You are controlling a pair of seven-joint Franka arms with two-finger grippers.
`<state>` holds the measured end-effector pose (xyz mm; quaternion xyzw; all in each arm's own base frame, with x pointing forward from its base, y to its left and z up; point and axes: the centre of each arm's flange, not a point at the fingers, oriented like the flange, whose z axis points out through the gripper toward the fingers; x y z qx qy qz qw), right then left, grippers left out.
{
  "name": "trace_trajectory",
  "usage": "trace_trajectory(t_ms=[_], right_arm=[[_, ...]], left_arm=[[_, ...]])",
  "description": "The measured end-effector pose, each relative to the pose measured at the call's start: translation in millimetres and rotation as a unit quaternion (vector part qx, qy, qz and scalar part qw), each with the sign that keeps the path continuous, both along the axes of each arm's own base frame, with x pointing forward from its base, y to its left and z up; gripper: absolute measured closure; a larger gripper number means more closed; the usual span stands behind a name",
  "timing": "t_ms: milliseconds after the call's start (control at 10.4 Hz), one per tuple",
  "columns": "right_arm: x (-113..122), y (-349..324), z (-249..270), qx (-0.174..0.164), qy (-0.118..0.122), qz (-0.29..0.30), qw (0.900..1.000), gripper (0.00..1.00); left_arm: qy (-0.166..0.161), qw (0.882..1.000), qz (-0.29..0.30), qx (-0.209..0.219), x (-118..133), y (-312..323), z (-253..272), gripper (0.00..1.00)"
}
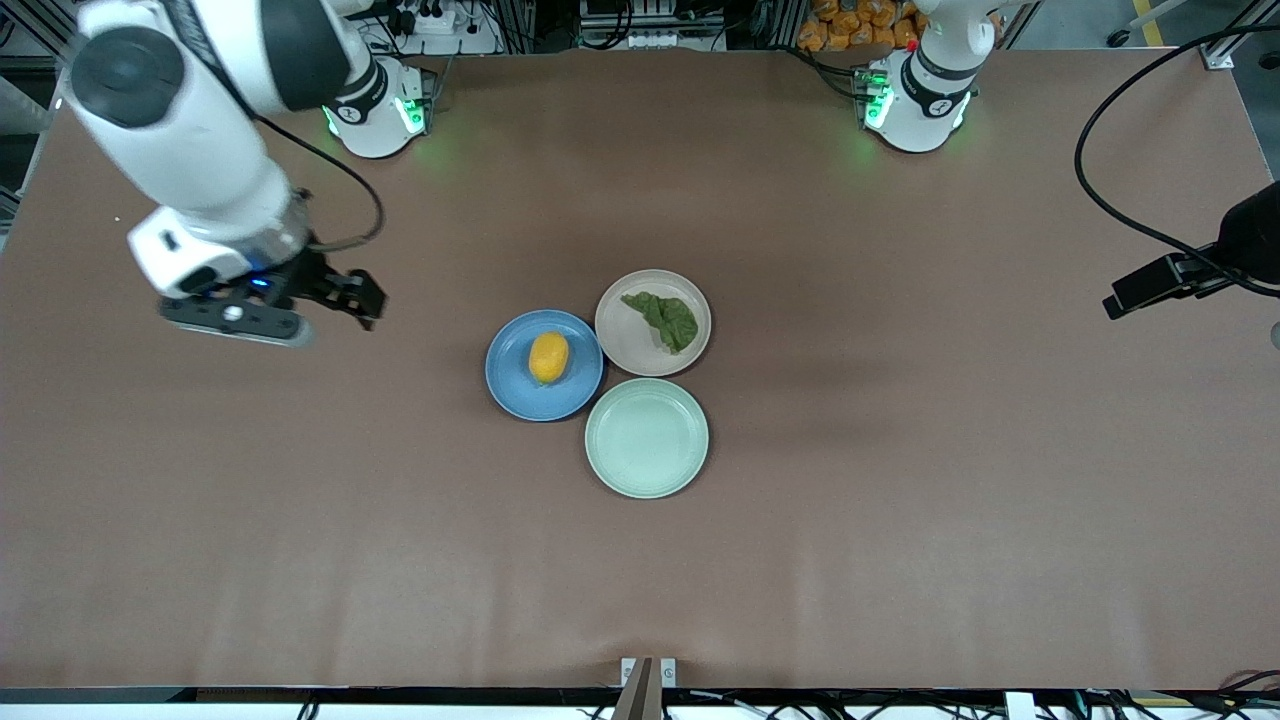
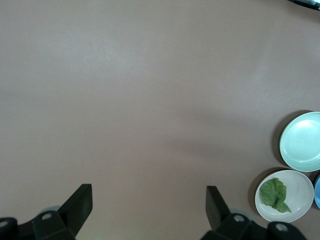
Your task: Place lemon and lettuce in plates
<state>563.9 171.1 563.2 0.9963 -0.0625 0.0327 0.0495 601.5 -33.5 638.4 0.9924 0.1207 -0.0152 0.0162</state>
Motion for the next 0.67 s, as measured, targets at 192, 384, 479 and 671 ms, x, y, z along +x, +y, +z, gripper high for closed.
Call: trace_trajectory(t_ms=[192, 384, 479, 671], right_arm=[[-0.8, -55.0, 24.8, 0.012, 0.004, 0.02, 1.0, 0.0], [-2.4, -122.3, 43.1, 0.015, 0.002, 0.028, 0.999, 0.0], [-3.4, -153.6, 48.1, 0.017, 0.0, 0.021, 1.0, 0.0], [-6.0, -198.0, 52.0, 0.021, -0.001, 0.01, 1.0, 0.0]], left_arm=[[0.002, 1.0, 0.0, 0.0, 0.3, 0.5, -1.3, 0.0], [0.004, 1.0, 0.0, 0.0, 1.1, -0.1, -3.6, 0.0], [0.006, 1.0, 0.0, 0.001, 1.7, 0.1, -4.8, 0.0], [0.009, 1.0, -0.001, 0.013, 1.1, 1.1, -5.9, 0.0]])
